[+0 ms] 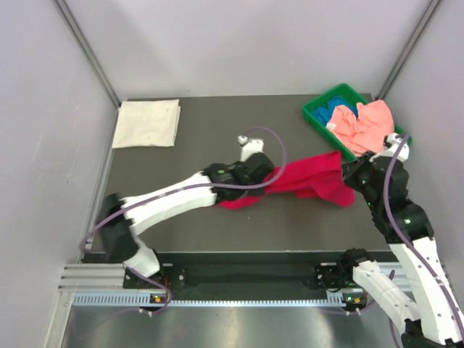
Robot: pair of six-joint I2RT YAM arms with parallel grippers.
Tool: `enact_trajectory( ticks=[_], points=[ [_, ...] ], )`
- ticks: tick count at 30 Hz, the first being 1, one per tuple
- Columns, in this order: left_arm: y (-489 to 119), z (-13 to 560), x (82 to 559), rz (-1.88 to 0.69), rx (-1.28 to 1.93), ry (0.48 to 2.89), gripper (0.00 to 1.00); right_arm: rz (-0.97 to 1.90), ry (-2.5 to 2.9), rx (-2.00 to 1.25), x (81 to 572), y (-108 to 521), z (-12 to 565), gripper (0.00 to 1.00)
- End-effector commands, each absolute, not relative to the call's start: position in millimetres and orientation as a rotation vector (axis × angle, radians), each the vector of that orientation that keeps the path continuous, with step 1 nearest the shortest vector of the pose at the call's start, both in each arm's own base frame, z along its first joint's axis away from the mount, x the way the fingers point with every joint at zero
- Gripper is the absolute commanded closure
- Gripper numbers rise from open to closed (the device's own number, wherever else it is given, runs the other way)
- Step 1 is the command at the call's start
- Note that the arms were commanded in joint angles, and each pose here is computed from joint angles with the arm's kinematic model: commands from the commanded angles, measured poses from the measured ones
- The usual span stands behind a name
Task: Fold and stack the t-shirts
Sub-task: Flatten the tshirt out
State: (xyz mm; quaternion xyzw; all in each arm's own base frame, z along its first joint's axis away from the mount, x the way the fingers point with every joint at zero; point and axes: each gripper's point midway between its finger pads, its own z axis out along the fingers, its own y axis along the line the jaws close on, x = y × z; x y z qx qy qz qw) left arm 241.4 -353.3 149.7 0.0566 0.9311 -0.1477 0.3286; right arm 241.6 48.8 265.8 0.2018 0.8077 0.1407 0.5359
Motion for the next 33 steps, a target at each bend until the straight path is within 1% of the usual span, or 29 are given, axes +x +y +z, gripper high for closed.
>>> enact_trajectory(
  ticks=[1, 2, 3, 4, 7, 10, 11, 12, 13, 14, 15, 16, 18, 20, 21, 22, 23, 24, 26, 28, 29, 33],
  points=[
    [-272.8, 226.8, 223.7, -0.260, 0.179, 2.329, 1.00, 0.213, 1.783, 0.482, 229.0, 19.6, 328.8, 1.00],
    [-253.9, 233.8, 214.5, -0.218, 0.188, 2.348, 1.00, 0.161, 1.770, 0.477, 226.6, 11.3, 337.2, 1.00],
    [-241.5, 251.8, 208.0, -0.252, 0.167, 2.324, 1.00, 0.133, 1.774, 0.476, 222.8, 6.8, 341.8, 1.00],
    [-235.5, 259.2, 202.8, -0.267, 0.166, 2.322, 1.00, 0.124, 1.746, 0.478, 221.1, 3.3, 359.8, 1.00],
    [-218.7, 280.0, 189.3, -0.328, 0.176, 2.302, 1.00, 0.131, 1.742, 0.457, 218.0, 4.2, 375.7, 1.00],
    [-204.1, 271.3, 199.7, -0.296, 0.166, 2.289, 1.00, 0.154, 1.765, 0.439, 225.3, 11.7, 366.4, 1.00],
    [-204.8, 252.1, 197.3, -0.307, 0.233, 2.342, 1.00, 0.187, 1.784, 0.414, 228.7, 19.8, 360.4, 1.00],
    [-203.2, 250.9, 215.0, -0.361, 0.176, 2.330, 1.00, 0.216, 1.775, 0.401, 233.4, 25.4, 359.1, 1.00],
    [-202.0, 241.6, 221.1, -0.395, 0.171, 2.351, 1.00, 0.247, 1.816, 0.372, 237.7, 35.0, 339.7, 1.00],
    [-198.0, 220.1, 226.1, -0.406, 0.179, 2.392, 1.00, 0.264, 1.831, 0.355, 240.8, 40.1, 331.3, 1.00],
    [-195.0, 208.2, 234.9, -0.480, 0.140, 2.437, 1.00, 0.281, 1.830, 0.347, 245.5, 44.4, 326.6, 1.00],
    [-197.6, 204.7, 248.0, -0.513, 0.124, 2.413, 1.00, 0.272, 1.886, 0.340, 250.7, 48.2, 305.3, 1.00],
    [-189.5, 173.3, 265.7, -0.459, 0.104, 2.472, 0.96, 0.297, 1.940, 0.327, 256.4, 57.5, 287.2, 1.00],
    [-190.5, 161.9, 287.5, -0.411, 0.119, 2.460, 0.82, 0.347, 2.007, 0.313, 262.0, 71.0, 261.3, 1.00],
    [-189.4, 142.1, 300.5, -0.358, 0.111, 2.499, 0.75, 0.383, 1.997, 0.306, 267.3, 77.5, 259.6, 1.00],
    [-183.3, 134.7, 313.6, -0.283, 0.092, 2.496, 0.62, 0.413, 2.029, 0.297, 268.4, 84.3, 245.5, 1.00],
    [-179.3, 126.8, 319.7, -0.228, 0.085, 2.518, 0.58, 0.431, 2.035, 0.309, 270.4, 87.3, 241.1, 1.00],
    [-179.3, 120.5, 334.2, -0.161, 0.073, 2.540, 0.56, 0.449, 2.027, 0.307, 274.0, 90.8, 240.4, 1.00],
    [-166.9, 125.6, 339.7, -0.019, 0.016, 2.577, 0.55, 0.478, 2.050, 0.305, 277.3, 97.1, 232.4, 1.00],
    [-171.2, 130.0, 333.3, 0.046, 0.045, 2.553, 0.54, 0.495, 2.058, 0.291, 279.7, 101.7, 229.7, 1.00],
    [-165.2, 131.4, 330.1, 0.120, 0.035, 2.521, 0.53, 0.498, 2.061, 0.287, 279.9, 102.5, 228.2, 1.00],
    [-187.4, 149.8, 299.4, 0.076, 0.052, 2.458, 0.53, 0.496, 2.055, 0.287, 281.8, 102.5, 224.5, 1.00]
  ],
)
